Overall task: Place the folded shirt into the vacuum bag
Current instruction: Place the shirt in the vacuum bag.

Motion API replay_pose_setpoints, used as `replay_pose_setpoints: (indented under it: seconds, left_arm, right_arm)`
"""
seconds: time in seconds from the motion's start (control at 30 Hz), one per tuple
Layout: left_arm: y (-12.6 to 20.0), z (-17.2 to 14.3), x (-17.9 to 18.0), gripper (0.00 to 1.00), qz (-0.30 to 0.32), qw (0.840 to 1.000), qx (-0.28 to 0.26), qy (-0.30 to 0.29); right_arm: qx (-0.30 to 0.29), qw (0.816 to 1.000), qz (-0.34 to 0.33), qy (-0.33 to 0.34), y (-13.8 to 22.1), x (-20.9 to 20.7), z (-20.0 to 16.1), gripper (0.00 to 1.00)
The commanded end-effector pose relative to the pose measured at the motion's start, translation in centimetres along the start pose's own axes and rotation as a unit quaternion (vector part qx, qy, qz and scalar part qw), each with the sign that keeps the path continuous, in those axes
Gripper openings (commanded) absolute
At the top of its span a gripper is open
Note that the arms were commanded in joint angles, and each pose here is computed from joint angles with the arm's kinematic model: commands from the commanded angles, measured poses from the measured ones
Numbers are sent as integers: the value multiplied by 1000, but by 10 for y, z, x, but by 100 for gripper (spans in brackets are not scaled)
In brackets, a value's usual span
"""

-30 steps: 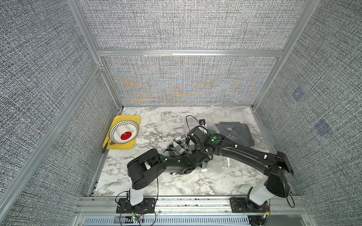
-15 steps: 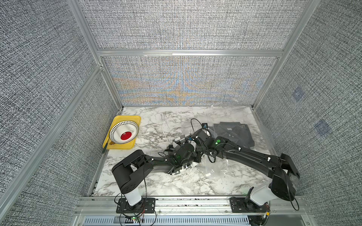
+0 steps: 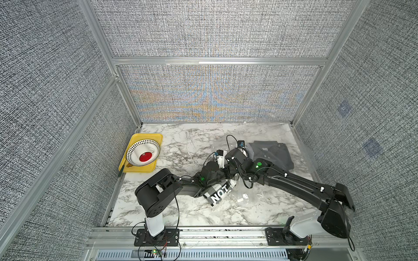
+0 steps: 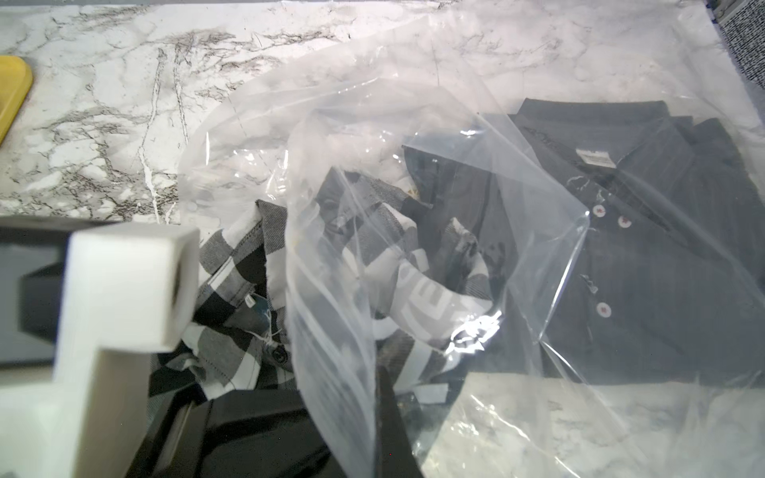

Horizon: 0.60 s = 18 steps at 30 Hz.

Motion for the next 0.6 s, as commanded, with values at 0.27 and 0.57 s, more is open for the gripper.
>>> replay_pose_setpoints:
  seconds: [0.27, 0.57]
  left_arm:
    - [-33, 3, 28, 0, -86, 995, -10, 55]
    - [-47, -37, 59, 42, -45, 996, 42, 57]
  right_arm:
    - [2, 1000, -4, 2, 4, 3, 0, 0]
    - [-2, 1000, -24, 11, 3, 3, 7, 0]
Point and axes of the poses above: each gripper's point midway between its finger pads, its own y axis back along the fingers, its own x axis along the line the jaws close on, z = x × y, the point moved 6 cm from there along y, back along the fingers, and after that the axes turned 12 degrees about y, right-handed, at the moved point
